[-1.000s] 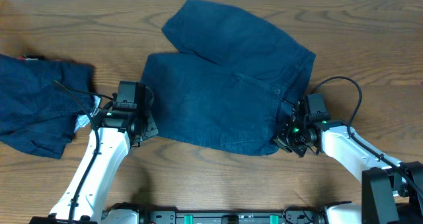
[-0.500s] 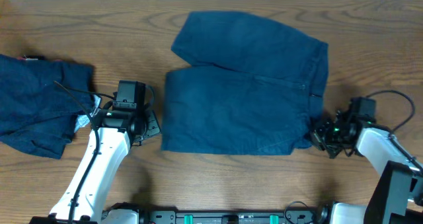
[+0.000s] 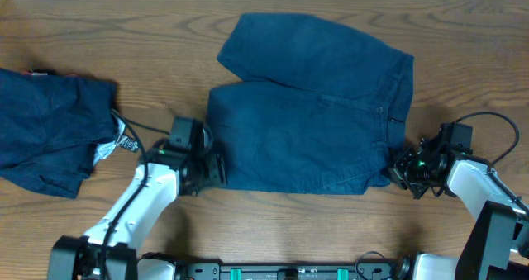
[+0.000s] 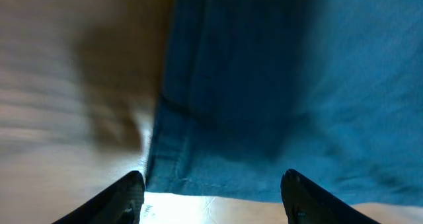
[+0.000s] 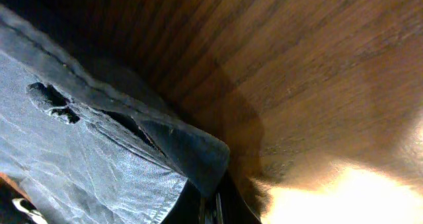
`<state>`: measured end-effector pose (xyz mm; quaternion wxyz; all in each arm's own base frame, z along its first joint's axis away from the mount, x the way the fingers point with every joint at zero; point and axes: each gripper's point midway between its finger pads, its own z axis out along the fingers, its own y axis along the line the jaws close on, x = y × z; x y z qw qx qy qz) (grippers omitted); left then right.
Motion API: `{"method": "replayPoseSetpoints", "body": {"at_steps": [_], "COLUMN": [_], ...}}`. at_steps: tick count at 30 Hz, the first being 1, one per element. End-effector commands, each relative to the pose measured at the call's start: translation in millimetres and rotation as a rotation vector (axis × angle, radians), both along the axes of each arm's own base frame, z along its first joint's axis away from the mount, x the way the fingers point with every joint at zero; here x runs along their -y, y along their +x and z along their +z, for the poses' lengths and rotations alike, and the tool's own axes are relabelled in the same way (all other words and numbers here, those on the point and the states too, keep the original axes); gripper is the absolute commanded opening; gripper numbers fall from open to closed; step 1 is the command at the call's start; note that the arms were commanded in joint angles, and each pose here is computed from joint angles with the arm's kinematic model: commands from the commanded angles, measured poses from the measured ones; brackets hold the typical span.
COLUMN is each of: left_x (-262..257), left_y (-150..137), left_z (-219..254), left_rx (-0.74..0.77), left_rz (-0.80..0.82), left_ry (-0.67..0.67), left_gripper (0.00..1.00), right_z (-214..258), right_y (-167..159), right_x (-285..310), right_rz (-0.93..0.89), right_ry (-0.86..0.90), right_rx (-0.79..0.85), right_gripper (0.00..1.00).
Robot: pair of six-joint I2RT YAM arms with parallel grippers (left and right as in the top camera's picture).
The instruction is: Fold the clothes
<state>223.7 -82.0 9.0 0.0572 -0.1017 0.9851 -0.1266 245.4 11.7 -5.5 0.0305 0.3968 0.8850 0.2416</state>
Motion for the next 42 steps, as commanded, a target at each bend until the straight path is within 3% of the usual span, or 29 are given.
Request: {"method": "replayPoseSetpoints", "body": {"at_steps": [1, 8, 10, 11, 12, 13, 14, 23, 30, 34, 42], "left_x": [4, 5, 13, 13, 13, 14, 14, 16, 15, 1, -19], "left_y": [-21, -27, -26, -25, -24, -22, -20, 16, 51, 52, 34], "left_z": [-16, -27, -28, -29, -30, -32, -33, -16, 45, 74, 127], "left_rx": [-0.061, -0.059, -0.064, -0.070, -0.072, -0.070, -0.067, 0.080, 0.272, 0.351, 0.494], "left_rz": [0.007, 0.006, 0.004, 0.023, 0.034, 0.038, 0.046, 0.058, 0.064, 0.072, 0.083], "left_ry": [-0.036, -0.046, -0.089, -0.093, -0.094, -0.096, -0.097, -0.106, -0.098, -0.028, 0.038], "left_gripper": [0.68, 0.73, 0.69, 0.59, 0.42, 0.19, 0.06, 0.06, 0.06, 0.06, 0.06], "right_z": [-2, 1, 1, 1, 1, 1, 1, 16, 90, 124, 140], "right_y": [-3, 1, 2, 2, 2, 2, 2, 11, 48, 53, 41], "right_x": [0, -1, -1, -1, -1, -1, -1, 12, 37, 44, 49], "right_rz": [0.021, 0.026, 0.026, 0.026, 0.026, 0.026, 0.026, 0.099, 0.129, 0.137, 0.143], "right_ry": [-0.010, 0.001, 0.000, 0.000, 0.000, 0.000, 0.000, -0.088, -0.232, -0.278, -0.333], "right_rx": [-0.003, 0.010, 0.012, 0.013, 0.013, 0.013, 0.013, 0.048, 0.169, 0.192, 0.169], "right_gripper": [0.01, 0.01, 0.01, 0.01, 0.01, 0.01, 0.01, 0.01, 0.01, 0.01, 0.01]}}
